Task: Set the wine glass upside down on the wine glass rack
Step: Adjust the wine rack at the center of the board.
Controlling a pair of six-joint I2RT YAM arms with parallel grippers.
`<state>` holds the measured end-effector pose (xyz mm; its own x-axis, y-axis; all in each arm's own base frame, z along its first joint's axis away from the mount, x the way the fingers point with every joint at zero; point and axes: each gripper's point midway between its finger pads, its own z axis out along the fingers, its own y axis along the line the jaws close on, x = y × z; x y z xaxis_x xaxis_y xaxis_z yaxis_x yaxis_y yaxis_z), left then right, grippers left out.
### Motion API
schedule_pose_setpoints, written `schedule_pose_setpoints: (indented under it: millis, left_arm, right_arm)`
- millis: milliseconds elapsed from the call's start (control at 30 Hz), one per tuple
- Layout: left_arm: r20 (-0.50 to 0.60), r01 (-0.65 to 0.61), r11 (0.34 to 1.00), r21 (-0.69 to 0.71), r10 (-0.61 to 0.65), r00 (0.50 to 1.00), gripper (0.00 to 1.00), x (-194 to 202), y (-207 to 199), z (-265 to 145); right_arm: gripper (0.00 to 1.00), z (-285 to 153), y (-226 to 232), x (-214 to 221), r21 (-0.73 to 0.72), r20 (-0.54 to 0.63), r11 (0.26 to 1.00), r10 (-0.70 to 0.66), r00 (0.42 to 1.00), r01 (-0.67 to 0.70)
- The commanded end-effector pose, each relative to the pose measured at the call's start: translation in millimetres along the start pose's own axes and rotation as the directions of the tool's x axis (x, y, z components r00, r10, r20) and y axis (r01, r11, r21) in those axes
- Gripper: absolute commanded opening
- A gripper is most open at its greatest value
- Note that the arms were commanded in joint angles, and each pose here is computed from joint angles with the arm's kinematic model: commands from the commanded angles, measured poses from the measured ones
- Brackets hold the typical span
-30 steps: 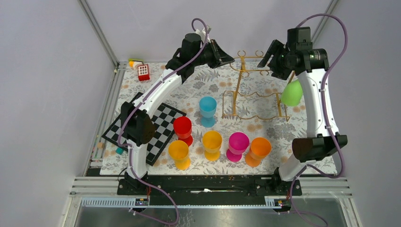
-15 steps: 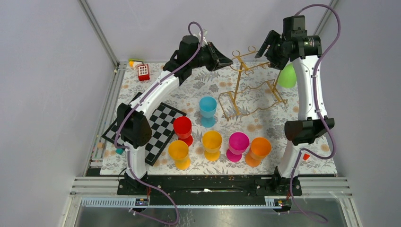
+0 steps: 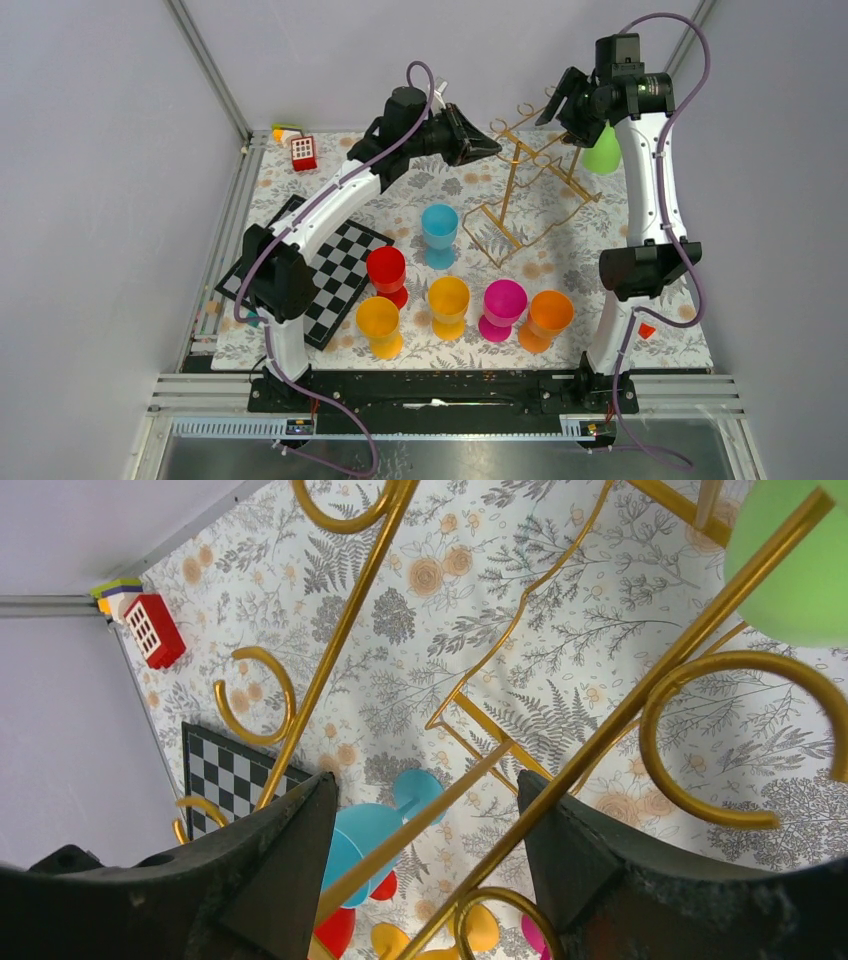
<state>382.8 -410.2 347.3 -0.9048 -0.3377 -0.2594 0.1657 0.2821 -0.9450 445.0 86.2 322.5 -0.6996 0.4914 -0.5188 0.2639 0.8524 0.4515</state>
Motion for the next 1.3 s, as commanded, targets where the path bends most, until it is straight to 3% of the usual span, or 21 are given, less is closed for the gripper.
schedule_pose_setpoints:
  millis: [0, 233, 433, 533, 733, 900, 1100, 1267]
  left_arm:
    - [-0.171, -0.02, 0.996, 0.085, 0.034, 0.985, 0.0, 58.7, -31.1, -8.2]
    - [-0.175, -0.005, 0.995, 0.098, 0.022, 0.984, 0.0, 67.2, -35.2, -13.7]
    - [-0.15, -0.048, 0.995, 0.089, 0.061, 0.987, 0.02, 65.0, -34.3, -19.3]
    - [-0.127, -0.073, 0.993, 0.089, 0.084, 0.988, 0.16, 59.3, -34.4, -22.5]
    - [-0.043, -0.138, 0.988, 0.076, 0.142, 0.989, 0.65, 37.4, -32.8, -34.1]
    - [0.071, -0.216, 0.975, 0.056, 0.212, 0.975, 0.94, 12.7, -33.3, -53.7]
    - [0.186, -0.344, 0.939, 0.004, 0.337, 0.923, 0.99, -12.6, -31.7, -91.4]
    - [0.199, -0.469, 0.87, -0.149, 0.491, 0.848, 0.99, -23.1, -6.4, -125.9]
  right_arm:
    - [0.73, 1.4, 28.1, 4.3, -0.121, -0.033, 0.992, -0.029, 0.999, 0.025]
    - [0.75, 4.2, 30.1, 7.9, -0.134, -0.064, 0.99, -0.046, 0.997, 0.037]
    - [0.78, -6.4, 17.5, -0.8, -0.068, 0.0, 0.994, -0.088, 0.996, 0.088]
    - [0.84, -21.2, 10.7, -12.0, -0.029, 0.067, 0.994, -0.106, 0.992, 0.108]
    - [0.93, -54.7, 2.9, -29.2, -0.007, 0.176, 0.995, -0.097, 0.98, 0.1]
    - [0.98, -84.5, 0.0, -33.8, -0.007, 0.259, 0.996, -0.089, 0.962, 0.094]
    - [1.0, -125.6, -17.5, -25.3, 0.036, 0.348, 0.996, -0.094, 0.933, 0.087]
    - [1.0, -152.9, -50.9, -2.4, 0.093, 0.44, 0.994, -0.1, 0.892, 0.065]
